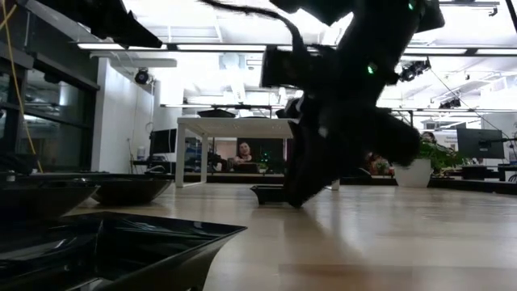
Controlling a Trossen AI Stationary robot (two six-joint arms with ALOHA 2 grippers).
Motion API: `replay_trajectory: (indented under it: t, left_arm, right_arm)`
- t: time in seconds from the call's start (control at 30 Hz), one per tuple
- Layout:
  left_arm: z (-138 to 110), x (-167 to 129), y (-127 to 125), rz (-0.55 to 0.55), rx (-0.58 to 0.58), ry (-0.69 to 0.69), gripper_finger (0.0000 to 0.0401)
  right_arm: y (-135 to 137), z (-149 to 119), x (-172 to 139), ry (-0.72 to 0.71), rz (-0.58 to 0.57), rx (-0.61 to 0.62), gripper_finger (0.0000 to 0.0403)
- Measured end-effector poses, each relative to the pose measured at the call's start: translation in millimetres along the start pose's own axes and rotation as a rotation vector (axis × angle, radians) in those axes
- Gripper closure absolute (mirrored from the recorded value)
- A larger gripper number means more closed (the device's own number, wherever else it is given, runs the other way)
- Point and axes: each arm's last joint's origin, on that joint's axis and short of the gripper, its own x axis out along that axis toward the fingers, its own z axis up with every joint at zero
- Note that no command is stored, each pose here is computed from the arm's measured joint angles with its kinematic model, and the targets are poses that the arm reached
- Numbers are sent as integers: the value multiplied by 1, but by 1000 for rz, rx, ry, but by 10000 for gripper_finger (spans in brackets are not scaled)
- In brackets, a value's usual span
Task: Pick & Place Mini shaped plates
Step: Stack the black square plate on top of the black square plate on the shelf
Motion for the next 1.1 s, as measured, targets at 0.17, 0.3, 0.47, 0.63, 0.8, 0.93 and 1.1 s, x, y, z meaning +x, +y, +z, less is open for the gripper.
replay_trajectory:
  t: [0.17, 0.3, 0.47, 0.63, 0.8, 0.93, 1.1]
  left_arm:
    - [0, 0, 0, 0, 0, 1, 304]
    - [0, 0, 0, 0, 0, 1, 304]
    - [0, 0, 0, 0, -1, 1, 304]
    - [0, 0, 0, 0, -1, 1, 304]
    - [-1, 0, 0, -2, -1, 6, 304]
    - [-1, 0, 0, -2, -1, 5, 304]
    - [0, 0, 0, -3, -1, 5, 304]
  right_arm:
    - [0, 1, -1, -11, -10, -4, 253]
    - [0, 1, -1, -12, -13, -4, 270]
    - [0, 1, -1, -12, -11, -11, 310]
    - [0, 0, -1, 0, -3, -10, 349]
    - [0, -1, -1, 14, -5, -14, 373]
    - [-1, -2, -1, 21, -11, -17, 393]
    - [-1, -2, -1, 20, -12, -18, 400]
